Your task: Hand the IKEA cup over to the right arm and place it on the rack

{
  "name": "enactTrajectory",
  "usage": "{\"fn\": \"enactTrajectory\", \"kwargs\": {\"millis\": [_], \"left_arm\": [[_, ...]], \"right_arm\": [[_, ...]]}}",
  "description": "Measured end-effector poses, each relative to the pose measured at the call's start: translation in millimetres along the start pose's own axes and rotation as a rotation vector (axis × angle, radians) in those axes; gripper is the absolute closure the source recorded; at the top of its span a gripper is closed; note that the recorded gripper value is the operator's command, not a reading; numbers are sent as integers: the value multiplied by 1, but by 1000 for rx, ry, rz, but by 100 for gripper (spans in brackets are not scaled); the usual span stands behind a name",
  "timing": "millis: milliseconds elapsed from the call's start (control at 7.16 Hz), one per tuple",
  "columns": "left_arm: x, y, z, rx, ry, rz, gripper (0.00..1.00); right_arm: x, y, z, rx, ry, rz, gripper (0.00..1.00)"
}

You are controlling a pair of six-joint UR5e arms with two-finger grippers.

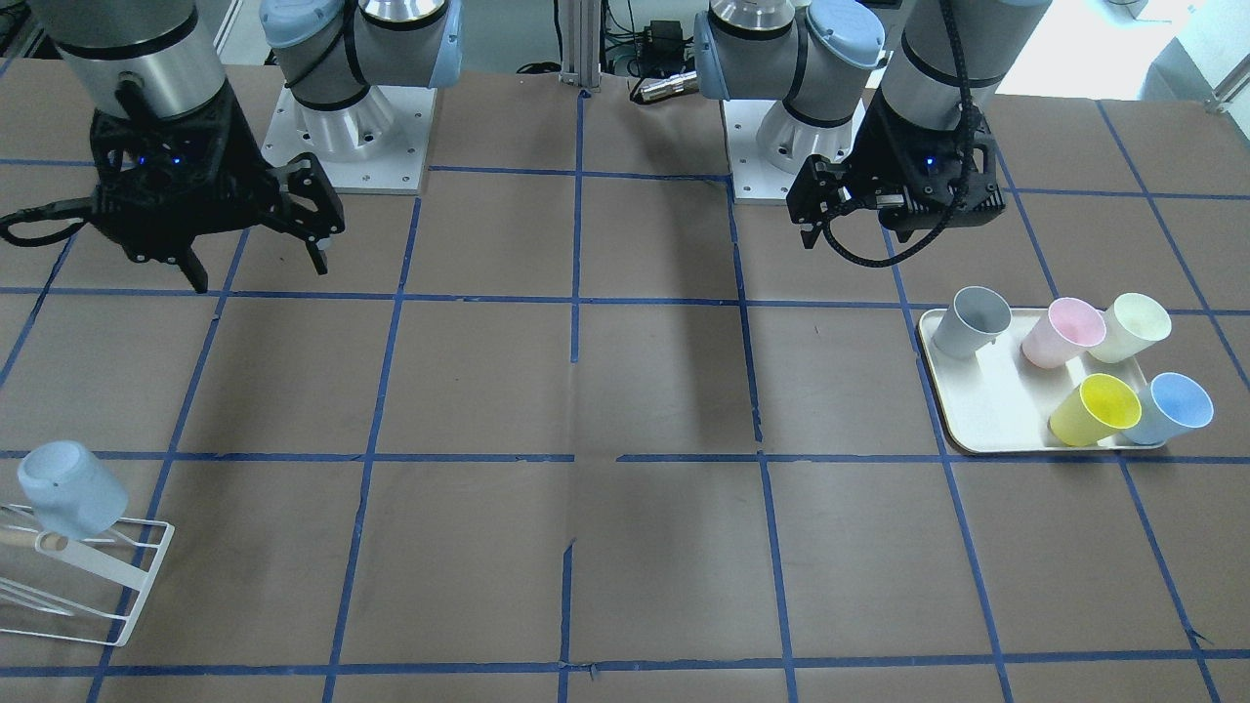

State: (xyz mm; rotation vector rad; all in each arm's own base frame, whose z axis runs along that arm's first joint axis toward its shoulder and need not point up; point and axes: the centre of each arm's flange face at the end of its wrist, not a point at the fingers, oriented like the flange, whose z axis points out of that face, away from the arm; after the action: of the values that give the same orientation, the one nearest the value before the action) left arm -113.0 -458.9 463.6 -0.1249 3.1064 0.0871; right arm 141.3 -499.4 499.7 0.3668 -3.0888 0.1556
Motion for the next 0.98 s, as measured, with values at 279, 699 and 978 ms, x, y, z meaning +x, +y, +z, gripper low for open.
{"fn": "enactTrajectory", "kwargs": {"millis": [279, 699, 978], "left_arm": [[0, 0, 0, 0, 0, 1, 0], [0, -1, -2, 5, -1, 6, 0], [0, -1, -2, 7, -1, 42, 0]], "right_arm": [[-17, 11, -7, -18, -7, 69, 0], [-21, 18, -18, -2, -13, 157, 0], [-21, 19, -20, 1, -11, 167, 0]]}}
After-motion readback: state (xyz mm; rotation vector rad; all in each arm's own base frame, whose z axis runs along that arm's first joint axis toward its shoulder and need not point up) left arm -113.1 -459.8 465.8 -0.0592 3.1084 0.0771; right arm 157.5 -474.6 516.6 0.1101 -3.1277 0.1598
